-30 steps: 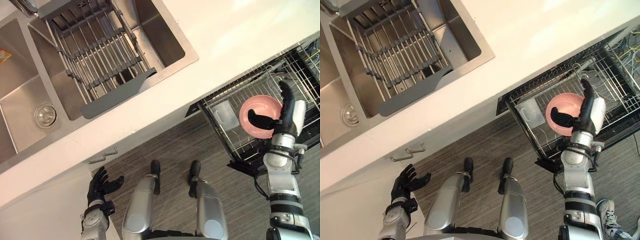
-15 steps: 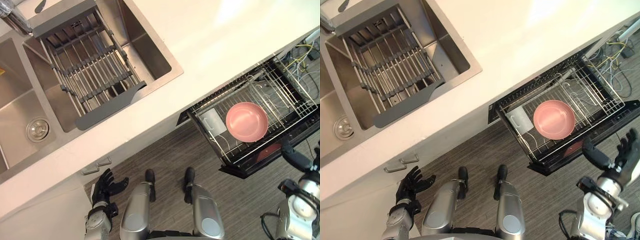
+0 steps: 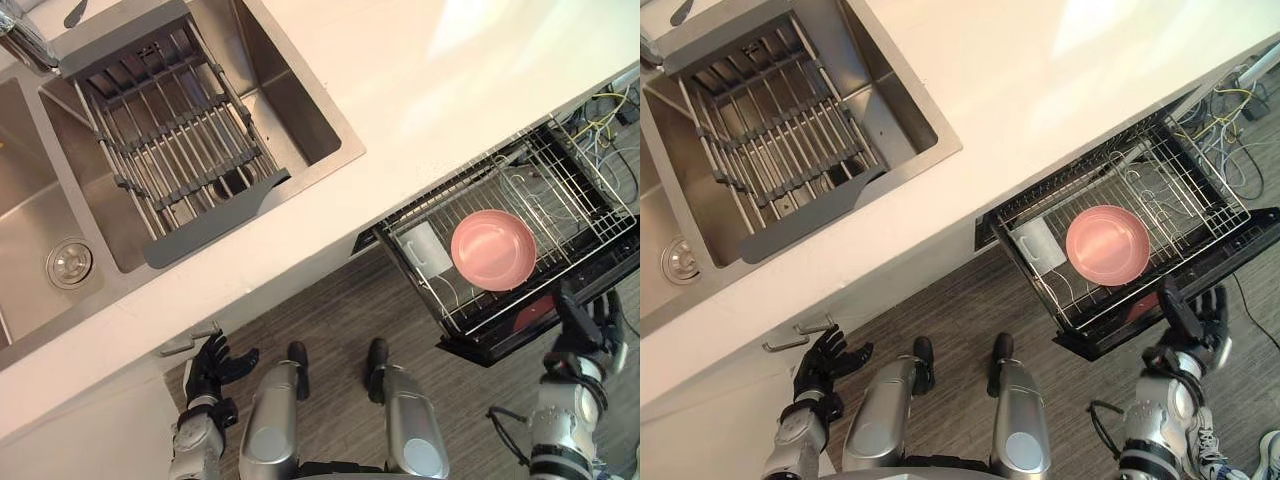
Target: Walk over to the sink, pick up the cup, carry it to the dishwasher, place the cup inside the dishwasher, then close the dishwasher door
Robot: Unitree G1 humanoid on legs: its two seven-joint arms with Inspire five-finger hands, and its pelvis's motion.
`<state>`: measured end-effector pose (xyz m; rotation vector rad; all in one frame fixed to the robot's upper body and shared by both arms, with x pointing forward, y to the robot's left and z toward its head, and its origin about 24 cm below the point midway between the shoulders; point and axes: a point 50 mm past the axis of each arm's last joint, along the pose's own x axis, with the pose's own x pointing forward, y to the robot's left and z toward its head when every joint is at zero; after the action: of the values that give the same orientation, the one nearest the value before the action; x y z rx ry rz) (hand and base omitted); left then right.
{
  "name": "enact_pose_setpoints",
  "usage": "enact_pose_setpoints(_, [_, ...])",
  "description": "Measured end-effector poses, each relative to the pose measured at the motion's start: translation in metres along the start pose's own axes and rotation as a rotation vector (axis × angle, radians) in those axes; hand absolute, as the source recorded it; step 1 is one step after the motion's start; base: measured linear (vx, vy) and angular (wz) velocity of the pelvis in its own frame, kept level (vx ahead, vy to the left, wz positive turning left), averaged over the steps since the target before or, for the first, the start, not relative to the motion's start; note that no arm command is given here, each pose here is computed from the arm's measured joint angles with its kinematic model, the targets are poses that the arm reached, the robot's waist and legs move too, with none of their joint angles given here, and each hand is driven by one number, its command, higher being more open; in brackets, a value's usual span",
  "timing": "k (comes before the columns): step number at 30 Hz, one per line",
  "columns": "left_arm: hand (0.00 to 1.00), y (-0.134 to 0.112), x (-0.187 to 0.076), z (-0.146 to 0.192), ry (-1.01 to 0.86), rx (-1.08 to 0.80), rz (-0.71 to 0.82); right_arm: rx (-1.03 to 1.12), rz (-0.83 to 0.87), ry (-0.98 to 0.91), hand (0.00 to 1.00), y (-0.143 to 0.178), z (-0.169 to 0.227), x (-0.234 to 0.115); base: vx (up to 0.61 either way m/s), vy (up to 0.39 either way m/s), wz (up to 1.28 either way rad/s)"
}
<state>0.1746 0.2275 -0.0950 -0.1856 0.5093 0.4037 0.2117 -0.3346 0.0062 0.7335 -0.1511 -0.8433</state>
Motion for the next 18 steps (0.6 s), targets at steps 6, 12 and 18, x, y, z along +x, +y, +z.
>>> enact_pose_setpoints(6, [0.90, -0.006, 0.000, -0.001, 0.006, 0.011, -0.039, 0.225, 0.042, 0.026, 0.90, 0.024, -0.010, 0.002, 0.00, 0.000, -0.01])
enact_pose_setpoints(12, [0.90, -0.009, 0.000, -0.002, 0.008, 0.013, -0.053, 0.410, 0.182, 0.085, 0.90, 0.086, -0.026, 0.003, 0.01, -0.047, 0.10])
enact_pose_setpoints(18, [0.90, -0.011, 0.002, 0.001, 0.000, 0.012, -0.059, 0.543, 0.438, 0.172, 0.90, 0.172, -0.030, -0.008, -0.01, -0.065, 0.25])
